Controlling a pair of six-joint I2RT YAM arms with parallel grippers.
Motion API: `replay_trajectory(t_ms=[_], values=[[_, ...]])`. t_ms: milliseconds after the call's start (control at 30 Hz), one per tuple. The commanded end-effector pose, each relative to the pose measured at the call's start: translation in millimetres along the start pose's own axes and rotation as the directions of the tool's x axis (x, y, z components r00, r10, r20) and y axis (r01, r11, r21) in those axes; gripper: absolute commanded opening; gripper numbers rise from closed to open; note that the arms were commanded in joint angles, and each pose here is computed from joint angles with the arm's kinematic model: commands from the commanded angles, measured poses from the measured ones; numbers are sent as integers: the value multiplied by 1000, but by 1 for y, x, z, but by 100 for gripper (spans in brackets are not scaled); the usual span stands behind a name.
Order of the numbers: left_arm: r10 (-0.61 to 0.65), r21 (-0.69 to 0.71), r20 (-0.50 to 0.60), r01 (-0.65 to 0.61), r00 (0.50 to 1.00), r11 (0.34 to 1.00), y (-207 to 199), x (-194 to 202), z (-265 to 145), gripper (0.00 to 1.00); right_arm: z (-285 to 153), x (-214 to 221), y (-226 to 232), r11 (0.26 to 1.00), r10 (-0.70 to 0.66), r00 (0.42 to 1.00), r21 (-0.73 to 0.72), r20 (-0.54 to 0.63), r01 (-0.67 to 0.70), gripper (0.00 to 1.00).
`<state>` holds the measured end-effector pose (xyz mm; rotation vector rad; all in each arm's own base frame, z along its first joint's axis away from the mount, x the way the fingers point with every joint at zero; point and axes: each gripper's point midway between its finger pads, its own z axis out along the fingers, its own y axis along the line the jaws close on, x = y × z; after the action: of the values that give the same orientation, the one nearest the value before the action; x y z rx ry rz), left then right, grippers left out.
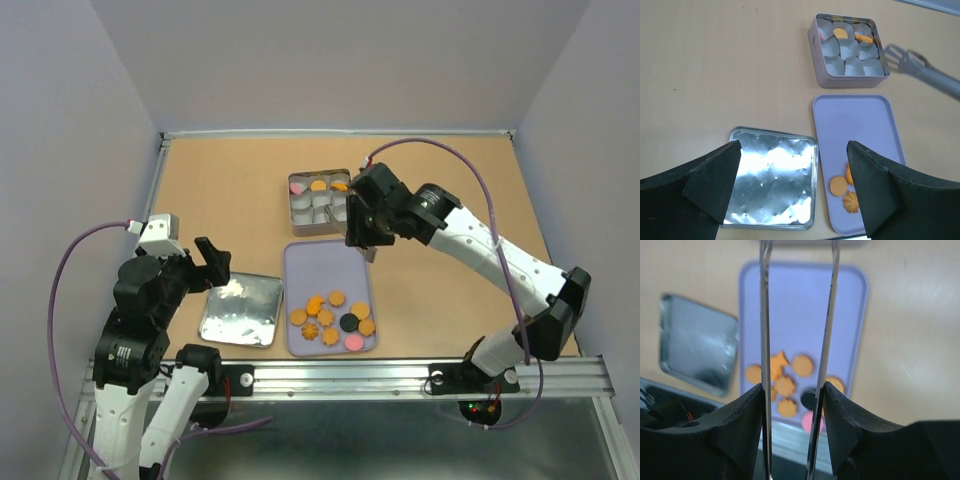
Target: Pack the cookies
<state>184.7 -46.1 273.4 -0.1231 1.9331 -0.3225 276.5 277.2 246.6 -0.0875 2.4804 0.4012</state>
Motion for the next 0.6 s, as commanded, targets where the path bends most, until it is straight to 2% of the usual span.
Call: replay_trajectory(t_ms=[0,100,300,567], values=[[6,22,61,-7,998,1000,-5,-13,5,99,-14,62,-15,998,67,995,16,-79,-66,53],[11,33,53,-13,999,999,-7,-12,7,99,-20,99,-21,996,89,988,29,-127,-86,52],[18,48,50,-20,999,999,-9,-12,6,99,-36,166,-1,998,60,975,9,-213,-59,51],[18,56,61,-21,998,998,-10,-13,2,99,-37,192,8,999,35,970,30,-241,-29,51]])
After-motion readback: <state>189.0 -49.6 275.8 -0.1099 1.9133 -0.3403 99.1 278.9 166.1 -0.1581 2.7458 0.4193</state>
